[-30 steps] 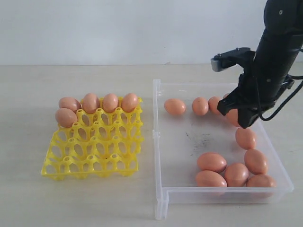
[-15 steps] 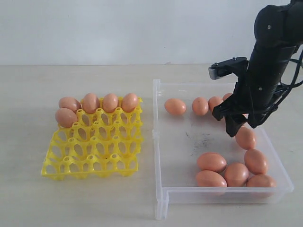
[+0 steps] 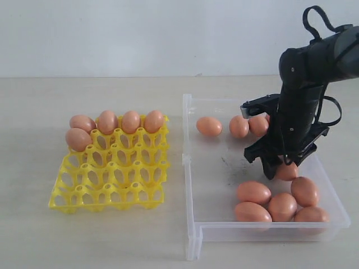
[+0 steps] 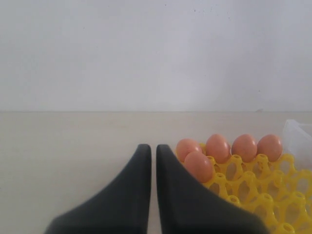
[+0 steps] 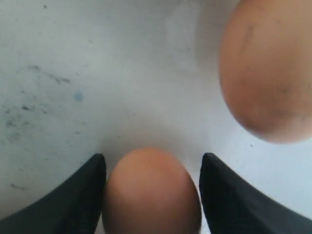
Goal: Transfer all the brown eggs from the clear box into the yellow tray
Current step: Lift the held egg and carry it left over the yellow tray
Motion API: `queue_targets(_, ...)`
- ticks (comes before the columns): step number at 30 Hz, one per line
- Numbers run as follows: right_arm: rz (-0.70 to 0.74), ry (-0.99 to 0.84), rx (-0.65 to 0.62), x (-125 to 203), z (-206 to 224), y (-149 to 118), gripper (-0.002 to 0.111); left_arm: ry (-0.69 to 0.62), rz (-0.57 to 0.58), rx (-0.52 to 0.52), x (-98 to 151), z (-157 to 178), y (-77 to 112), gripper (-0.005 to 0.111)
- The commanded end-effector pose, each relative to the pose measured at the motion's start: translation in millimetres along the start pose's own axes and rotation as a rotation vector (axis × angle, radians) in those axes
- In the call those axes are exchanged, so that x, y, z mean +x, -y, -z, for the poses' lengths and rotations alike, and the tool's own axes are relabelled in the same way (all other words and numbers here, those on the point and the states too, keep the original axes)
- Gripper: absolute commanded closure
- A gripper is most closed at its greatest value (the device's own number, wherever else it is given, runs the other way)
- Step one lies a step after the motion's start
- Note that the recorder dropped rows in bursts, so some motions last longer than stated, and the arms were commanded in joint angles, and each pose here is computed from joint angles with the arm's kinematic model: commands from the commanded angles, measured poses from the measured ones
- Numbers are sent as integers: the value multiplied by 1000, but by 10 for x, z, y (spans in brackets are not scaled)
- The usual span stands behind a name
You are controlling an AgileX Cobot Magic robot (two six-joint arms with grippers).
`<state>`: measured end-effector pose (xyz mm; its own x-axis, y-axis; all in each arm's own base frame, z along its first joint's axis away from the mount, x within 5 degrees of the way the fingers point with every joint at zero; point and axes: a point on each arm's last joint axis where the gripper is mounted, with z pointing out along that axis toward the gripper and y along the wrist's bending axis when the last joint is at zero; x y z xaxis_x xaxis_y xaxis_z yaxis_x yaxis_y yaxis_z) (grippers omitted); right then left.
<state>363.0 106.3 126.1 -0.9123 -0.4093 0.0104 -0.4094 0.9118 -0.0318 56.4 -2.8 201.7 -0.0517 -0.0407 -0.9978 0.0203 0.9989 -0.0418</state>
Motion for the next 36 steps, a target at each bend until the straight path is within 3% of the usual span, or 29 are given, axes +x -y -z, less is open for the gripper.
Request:
queue_targets(1,9,-36,5,10,-107,11,63,13,5,-5,-2,0,-4,103)
queue_targets(5,32,-58,3,30,-106,9,108,13,5,-5,-2,0,-4,103)
queue_targets(9,26,-11,-3,-13,-108,4,109,13,5,-5,-2,0,-4,103)
queue_targets(17,-7,314,-77,-169,371,-66,109,13,5,-5,-2,0,-4,103)
queue_targets(27,-55,755,-86,60,906,-115,109,13,5,-5,-2,0,-4,103)
queue_targets(32,26,885,-64,162,1002,-365,109,13,5,-5,-2,0,-4,103)
queue_targets(36,134,1005,-24,109,1070,-765,109,13,5,-5,-2,0,-4,103)
